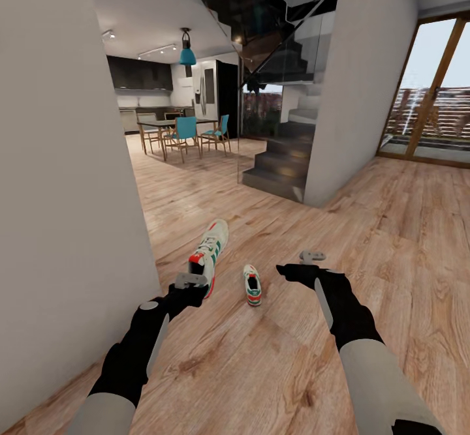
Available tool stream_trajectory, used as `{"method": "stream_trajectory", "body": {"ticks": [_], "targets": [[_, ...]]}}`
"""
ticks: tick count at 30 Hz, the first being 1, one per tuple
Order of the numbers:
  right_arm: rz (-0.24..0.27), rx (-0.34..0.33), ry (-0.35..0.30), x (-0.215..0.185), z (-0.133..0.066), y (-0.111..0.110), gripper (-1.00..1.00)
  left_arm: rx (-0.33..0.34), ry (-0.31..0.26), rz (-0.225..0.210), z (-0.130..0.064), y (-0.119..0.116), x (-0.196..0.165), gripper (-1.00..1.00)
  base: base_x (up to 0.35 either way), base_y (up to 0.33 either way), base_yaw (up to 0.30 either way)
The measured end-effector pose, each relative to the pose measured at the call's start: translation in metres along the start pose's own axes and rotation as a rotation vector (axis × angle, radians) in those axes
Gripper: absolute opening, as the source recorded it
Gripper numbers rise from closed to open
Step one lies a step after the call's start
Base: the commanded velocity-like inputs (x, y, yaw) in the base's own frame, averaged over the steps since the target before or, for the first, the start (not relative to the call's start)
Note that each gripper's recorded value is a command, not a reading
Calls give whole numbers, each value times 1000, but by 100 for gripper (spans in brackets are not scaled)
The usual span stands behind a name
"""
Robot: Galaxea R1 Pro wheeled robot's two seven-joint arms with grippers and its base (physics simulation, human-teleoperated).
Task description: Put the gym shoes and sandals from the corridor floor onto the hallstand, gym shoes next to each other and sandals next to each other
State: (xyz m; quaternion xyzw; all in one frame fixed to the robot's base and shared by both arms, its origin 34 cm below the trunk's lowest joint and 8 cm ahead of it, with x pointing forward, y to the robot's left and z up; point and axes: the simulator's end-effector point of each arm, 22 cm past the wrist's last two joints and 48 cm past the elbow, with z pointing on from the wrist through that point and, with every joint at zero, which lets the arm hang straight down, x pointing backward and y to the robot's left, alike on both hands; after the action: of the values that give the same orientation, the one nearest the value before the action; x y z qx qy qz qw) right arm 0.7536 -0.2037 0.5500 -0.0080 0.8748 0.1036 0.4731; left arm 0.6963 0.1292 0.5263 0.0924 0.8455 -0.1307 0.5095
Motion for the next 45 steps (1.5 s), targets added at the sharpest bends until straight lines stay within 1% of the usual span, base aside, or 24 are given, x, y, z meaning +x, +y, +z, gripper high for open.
{"method": "stream_trajectory", "body": {"ticks": [10,15,19,21,23,24,26,27,28,30,34,38,45], "targets": [[-1,1,-1,-1,0,1,100,1,0,1,0,-1,0,-100,11,0,0],[-1,1,1,0,0,0,100,12,-1,12,0,-7,-1,-100,177,0,0],[-1,1,2,1,0,0,100,44,1,49,2,-25,-3,-100,303,0,0],[0,0,2,1,0,0,100,77,5,88,4,-44,-3,-100,328,0,0],[-1,0,2,1,0,1,100,94,7,111,4,-54,-2,-100,334,0,0],[-1,-1,2,1,0,1,100,98,6,115,4,-57,-2,-100,337,0,0],[-2,-1,3,1,0,1,100,117,1,105,5,-66,-4,-100,338,0,0],[-2,-2,3,1,0,2,100,133,-5,87,5,-73,-6,-100,339,0,0],[-3,-2,4,1,0,2,100,140,-8,78,4,-75,-7,-100,340,5,0],[-3,-2,4,1,0,2,100,164,-25,42,3,-83,-13,-100,340,38,0],[-2,-2,4,2,0,1,100,183,-48,14,1,-89,-22,-100,338,86,0],[-4,-2,5,2,0,2,100,187,-76,10,-2,-90,-35,-100,325,131,0],[-7,-1,6,2,1,2,100,187,-92,11,-4,-90,-41,-100,248,110,0]]}}
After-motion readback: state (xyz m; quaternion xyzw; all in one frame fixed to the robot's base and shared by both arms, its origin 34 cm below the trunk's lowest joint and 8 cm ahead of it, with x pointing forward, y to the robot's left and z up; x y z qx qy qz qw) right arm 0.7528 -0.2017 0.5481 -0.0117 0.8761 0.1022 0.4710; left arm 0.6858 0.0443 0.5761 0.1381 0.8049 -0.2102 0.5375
